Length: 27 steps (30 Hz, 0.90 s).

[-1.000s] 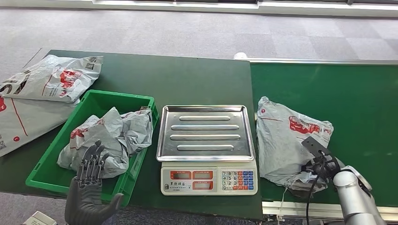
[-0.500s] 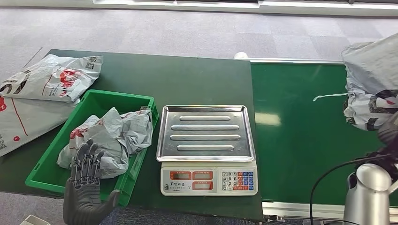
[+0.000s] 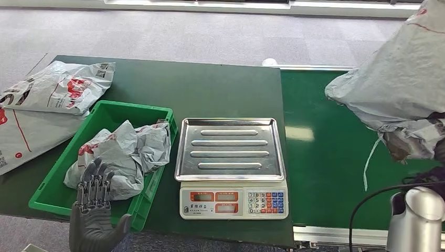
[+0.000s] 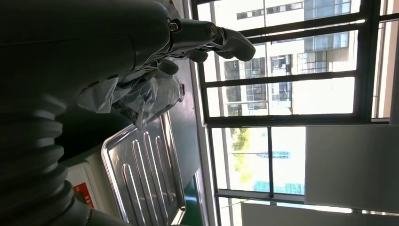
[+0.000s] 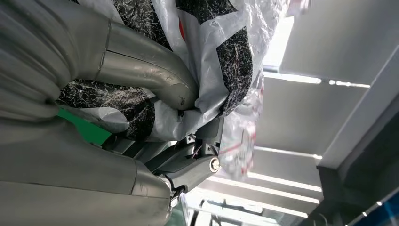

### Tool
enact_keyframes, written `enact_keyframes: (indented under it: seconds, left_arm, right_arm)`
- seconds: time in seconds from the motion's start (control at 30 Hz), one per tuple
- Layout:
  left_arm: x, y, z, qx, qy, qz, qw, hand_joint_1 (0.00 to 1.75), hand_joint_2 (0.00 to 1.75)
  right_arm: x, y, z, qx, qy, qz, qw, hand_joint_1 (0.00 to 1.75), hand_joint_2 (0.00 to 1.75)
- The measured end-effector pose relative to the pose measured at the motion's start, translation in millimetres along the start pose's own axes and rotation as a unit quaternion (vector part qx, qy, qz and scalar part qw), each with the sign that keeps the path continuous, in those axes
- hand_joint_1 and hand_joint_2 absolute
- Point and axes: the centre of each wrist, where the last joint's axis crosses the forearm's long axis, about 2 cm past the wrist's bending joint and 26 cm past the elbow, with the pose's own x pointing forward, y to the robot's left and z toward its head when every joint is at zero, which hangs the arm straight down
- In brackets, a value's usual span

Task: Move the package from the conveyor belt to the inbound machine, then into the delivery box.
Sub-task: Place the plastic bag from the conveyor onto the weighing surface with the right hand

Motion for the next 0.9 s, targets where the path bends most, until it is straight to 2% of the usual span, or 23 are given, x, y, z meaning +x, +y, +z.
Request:
enact_keyframes:
  seconds: [0.07,0.1,0.13,0.17,0.23,0.27,0.3,0.43,0.57,0.67,0.83,0.87,0.9]
  left_arm:
    - [0,1,0,0.001,-0.005,-0.003,1.0,0.0,1.75]
    - [-1,2,0,-0.001,-0.008,-0.005,1.0,0.0,1.75]
    - [-1,3,-1,-0.006,-0.012,-0.007,1.0,0.0,1.75]
    - [-2,4,-2,-0.013,-0.015,-0.008,1.0,0.0,1.75]
    - [-4,4,-5,-0.027,-0.021,-0.009,0.999,0.0,1.75]
    - [-5,4,-6,-0.032,-0.022,-0.009,0.999,0.0,1.75]
    - [-7,4,-7,-0.036,-0.022,-0.01,0.999,0.0,1.75]
    - [-9,4,-8,-0.042,-0.021,-0.02,0.999,0.0,1.75]
    - [-10,4,-8,-0.042,-0.019,-0.024,0.999,0.0,1.75]
    - [-10,5,-7,-0.041,-0.019,-0.024,0.999,0.0,1.75]
    - [-10,5,-7,-0.04,-0.018,-0.02,0.999,0.0,1.75]
    - [-10,5,-7,-0.04,-0.018,-0.02,0.999,0.0,1.75]
    - [-10,6,-7,-0.04,-0.017,-0.02,0.999,0.0,1.75]
  right_arm:
    - [7,10,2,0.076,0.021,-0.043,0.996,1.75,1.75]
    - [12,20,5,0.15,0.038,-0.071,0.985,1.75,1.75]
    - [18,33,9,0.242,0.052,-0.1,0.964,1.75,1.75]
    - [26,48,15,0.346,0.057,-0.125,0.928,1.75,1.75]
    - [42,80,33,0.523,0.036,-0.157,0.837,1.75,1.75]
    - [49,94,43,0.581,0.021,-0.163,0.797,1.75,1.75]
    - [56,108,53,0.618,0.006,-0.167,0.768,1.75,1.75]
    - [95,157,83,0.678,-0.047,-0.183,0.71,1.75,1.75]
    - [132,187,95,0.717,-0.079,-0.196,0.664,1.75,1.75]
    - [145,197,95,0.729,-0.088,-0.193,0.651,1.75,1.75]
    - [148,201,91,0.734,-0.086,-0.179,0.649,1.75,1.75]
    - [148,202,92,0.735,-0.086,-0.178,0.648,1.42,1.75]
    - [148,202,92,0.736,-0.086,-0.177,0.648,0.99,1.75]
